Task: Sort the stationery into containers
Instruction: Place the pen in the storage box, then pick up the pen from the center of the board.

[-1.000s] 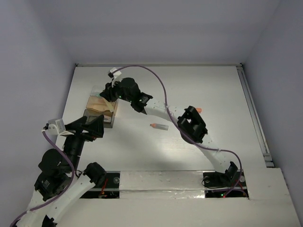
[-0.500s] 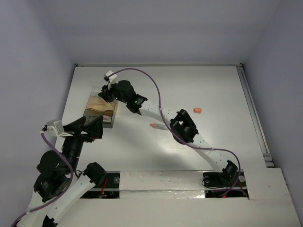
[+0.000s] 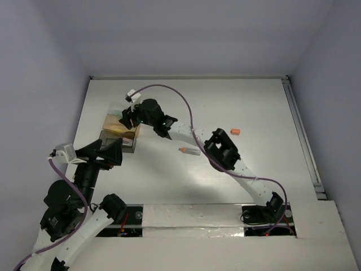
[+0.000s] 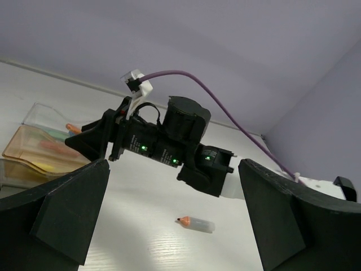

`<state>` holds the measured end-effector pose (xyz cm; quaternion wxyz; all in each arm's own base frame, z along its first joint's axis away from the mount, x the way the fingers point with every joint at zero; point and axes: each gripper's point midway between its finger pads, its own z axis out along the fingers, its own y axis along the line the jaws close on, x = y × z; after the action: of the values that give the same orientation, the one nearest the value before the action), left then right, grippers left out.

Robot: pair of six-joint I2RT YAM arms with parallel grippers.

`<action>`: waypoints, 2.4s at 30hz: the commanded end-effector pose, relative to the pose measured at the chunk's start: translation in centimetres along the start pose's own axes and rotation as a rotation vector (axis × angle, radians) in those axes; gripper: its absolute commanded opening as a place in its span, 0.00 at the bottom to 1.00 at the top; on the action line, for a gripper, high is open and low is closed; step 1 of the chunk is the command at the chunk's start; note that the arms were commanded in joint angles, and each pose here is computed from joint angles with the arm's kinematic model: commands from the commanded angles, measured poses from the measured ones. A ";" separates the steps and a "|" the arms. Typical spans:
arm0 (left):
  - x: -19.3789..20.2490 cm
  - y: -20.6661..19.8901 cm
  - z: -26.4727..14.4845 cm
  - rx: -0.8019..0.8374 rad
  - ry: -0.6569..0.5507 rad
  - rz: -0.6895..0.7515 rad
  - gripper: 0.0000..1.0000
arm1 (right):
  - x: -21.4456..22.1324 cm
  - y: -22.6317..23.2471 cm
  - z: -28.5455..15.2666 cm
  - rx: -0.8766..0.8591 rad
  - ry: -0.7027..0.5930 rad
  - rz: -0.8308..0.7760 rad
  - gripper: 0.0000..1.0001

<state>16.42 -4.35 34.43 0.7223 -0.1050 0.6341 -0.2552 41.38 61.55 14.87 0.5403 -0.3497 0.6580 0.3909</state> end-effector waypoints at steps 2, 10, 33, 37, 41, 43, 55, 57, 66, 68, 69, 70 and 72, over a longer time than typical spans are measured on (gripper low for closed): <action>-0.4 -0.5 0.3 0.018 -0.017 -0.002 0.99 | -11.8 2.2 -5.6 -0.049 -0.161 -0.044 0.63; 0.3 -2.6 0.8 0.103 0.019 -0.031 0.99 | -5.3 -1.4 -18.7 0.096 0.095 -0.002 0.13; 11.7 -8.4 5.5 0.298 0.317 -0.173 0.99 | 11.1 -4.2 -32.8 0.198 0.808 -0.028 0.81; 13.7 -7.6 5.4 0.277 0.349 -0.171 0.99 | 12.1 -4.9 -31.3 0.171 0.829 -0.032 0.78; 15.4 -6.8 4.9 0.270 0.380 -0.172 0.99 | 13.0 -5.7 -30.3 0.165 0.851 -0.021 0.72; 16.5 -6.3 4.6 0.260 0.399 -0.185 0.99 | 13.7 -5.8 -30.2 0.163 0.872 -0.018 0.69; 21.4 -4.6 3.6 0.234 0.500 -0.207 0.67 | 14.3 -6.8 -28.7 0.196 0.859 -0.013 0.16; 21.9 -4.5 3.5 0.230 0.514 -0.210 0.66 | 13.1 -7.3 -27.9 0.237 0.798 -0.003 0.10; 24.5 -3.6 4.1 0.191 0.556 -0.195 0.43 | 4.3 -7.2 -25.1 0.405 0.381 0.270 0.04; 25.0 -3.5 4.4 0.177 0.569 -0.192 0.41 | 2.3 -6.3 -25.2 0.393 0.271 0.357 0.04; 25.2 -3.5 4.6 0.174 0.570 -0.190 0.41 | 2.1 -6.0 -25.4 0.392 0.247 0.392 0.03; 25.4 -3.6 4.9 0.176 0.568 -0.191 0.40 | 1.8 -5.6 -25.5 0.386 0.221 0.429 0.03; 25.6 -3.7 5.2 0.175 0.566 -0.192 0.40 | 1.1 -4.4 -25.7 0.340 0.156 0.515 0.03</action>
<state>21.30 -20.52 13.06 0.4700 -0.0217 0.8004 -0.3714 33.60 34.58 11.02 0.3829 -0.1921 0.8636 0.2660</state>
